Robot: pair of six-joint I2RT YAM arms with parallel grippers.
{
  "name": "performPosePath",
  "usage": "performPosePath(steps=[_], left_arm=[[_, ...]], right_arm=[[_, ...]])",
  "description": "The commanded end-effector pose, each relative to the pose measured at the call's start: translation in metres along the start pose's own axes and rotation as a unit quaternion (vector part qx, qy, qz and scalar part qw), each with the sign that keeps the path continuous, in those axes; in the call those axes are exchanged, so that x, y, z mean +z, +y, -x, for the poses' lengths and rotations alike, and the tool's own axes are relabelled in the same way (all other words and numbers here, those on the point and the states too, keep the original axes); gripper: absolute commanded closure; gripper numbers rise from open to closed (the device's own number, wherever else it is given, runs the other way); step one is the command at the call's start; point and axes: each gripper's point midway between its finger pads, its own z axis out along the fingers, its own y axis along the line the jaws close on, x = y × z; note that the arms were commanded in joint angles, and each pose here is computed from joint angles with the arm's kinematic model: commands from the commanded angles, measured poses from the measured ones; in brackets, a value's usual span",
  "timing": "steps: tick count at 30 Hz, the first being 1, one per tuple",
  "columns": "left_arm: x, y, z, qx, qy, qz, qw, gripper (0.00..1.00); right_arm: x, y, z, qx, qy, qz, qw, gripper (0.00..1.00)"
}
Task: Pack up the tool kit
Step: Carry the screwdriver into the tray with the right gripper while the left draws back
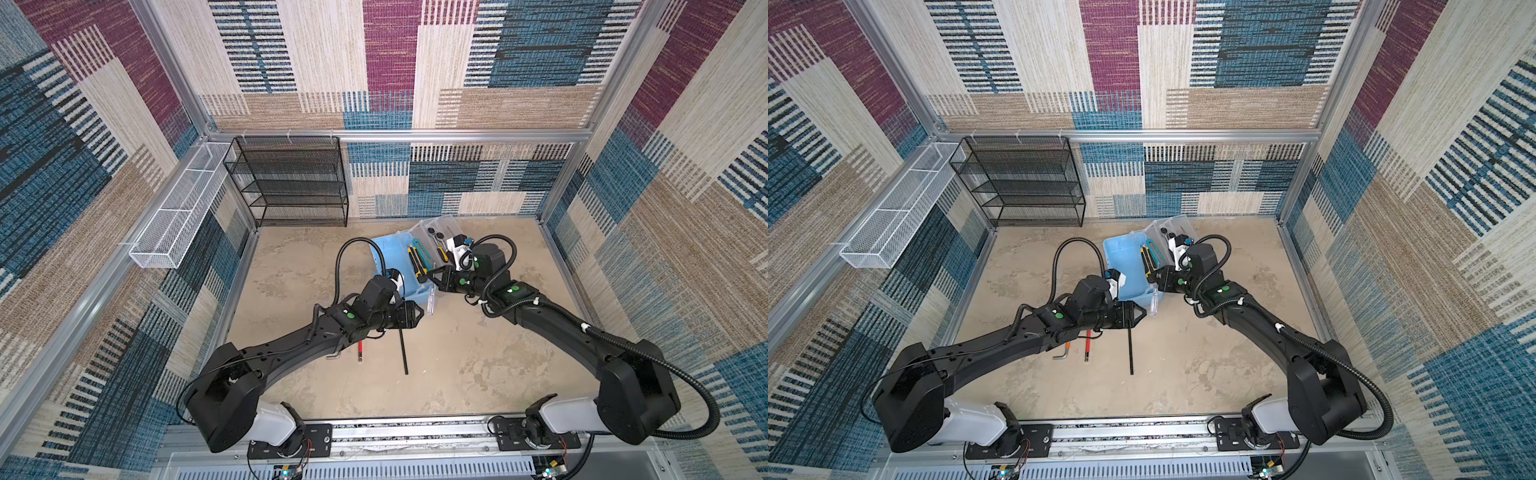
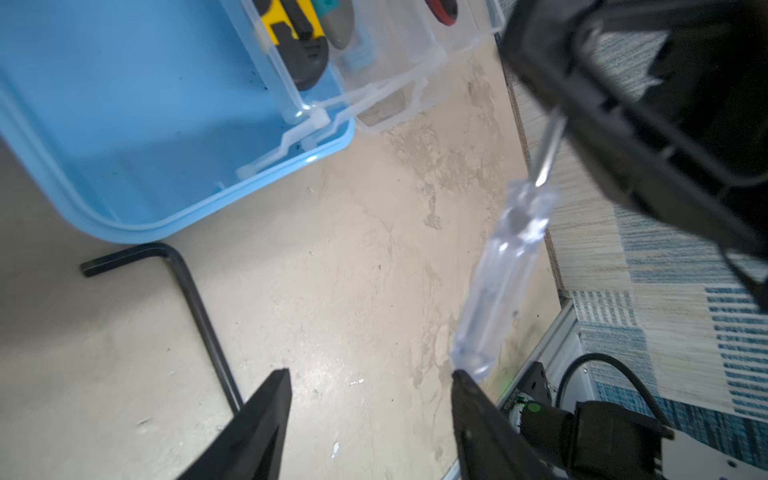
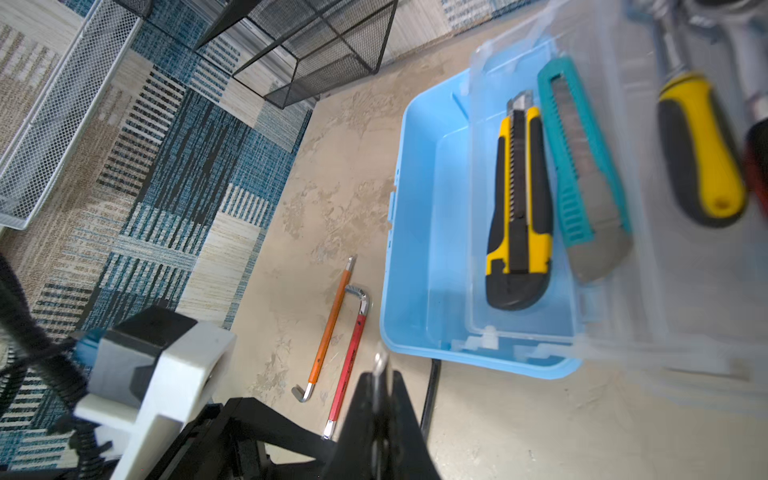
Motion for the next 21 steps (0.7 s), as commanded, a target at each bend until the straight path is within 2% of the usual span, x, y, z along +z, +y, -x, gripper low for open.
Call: performPosePath(steps=[1, 3, 12, 18, 21], left_arm=[[-0.011, 0.018, 0.004, 0.005, -0.024, 0.044, 0.999, 0.29], [-0.019, 0.027, 0.004, 0.012, -0.034, 0.064, 0.997, 0.23], [-0.043, 0.059, -0.003, 0.022, -0.041, 0.133, 0.99, 0.12], [-0.051, 0.072, -0.01, 0.014, -0.044, 0.148, 0.988, 0.11], [-0.054, 0.078, -0.012, 0.01, -0.043, 0.155, 0.987, 0.09]], right_arm=[[-0.012, -0.015, 0.022, -0.048, -0.009, -0.04, 0.998, 1.0], [-0.019, -0.031, 0.044, -0.066, -0.021, -0.072, 0.995, 1.0], [-0.015, -0.084, 0.124, -0.143, -0.045, -0.189, 0.97, 0.99], [0.016, -0.121, 0.138, -0.175, -0.01, -0.241, 0.954, 1.0], [0.023, -0.13, 0.151, -0.19, -0.011, -0.262, 0.946, 1.0]])
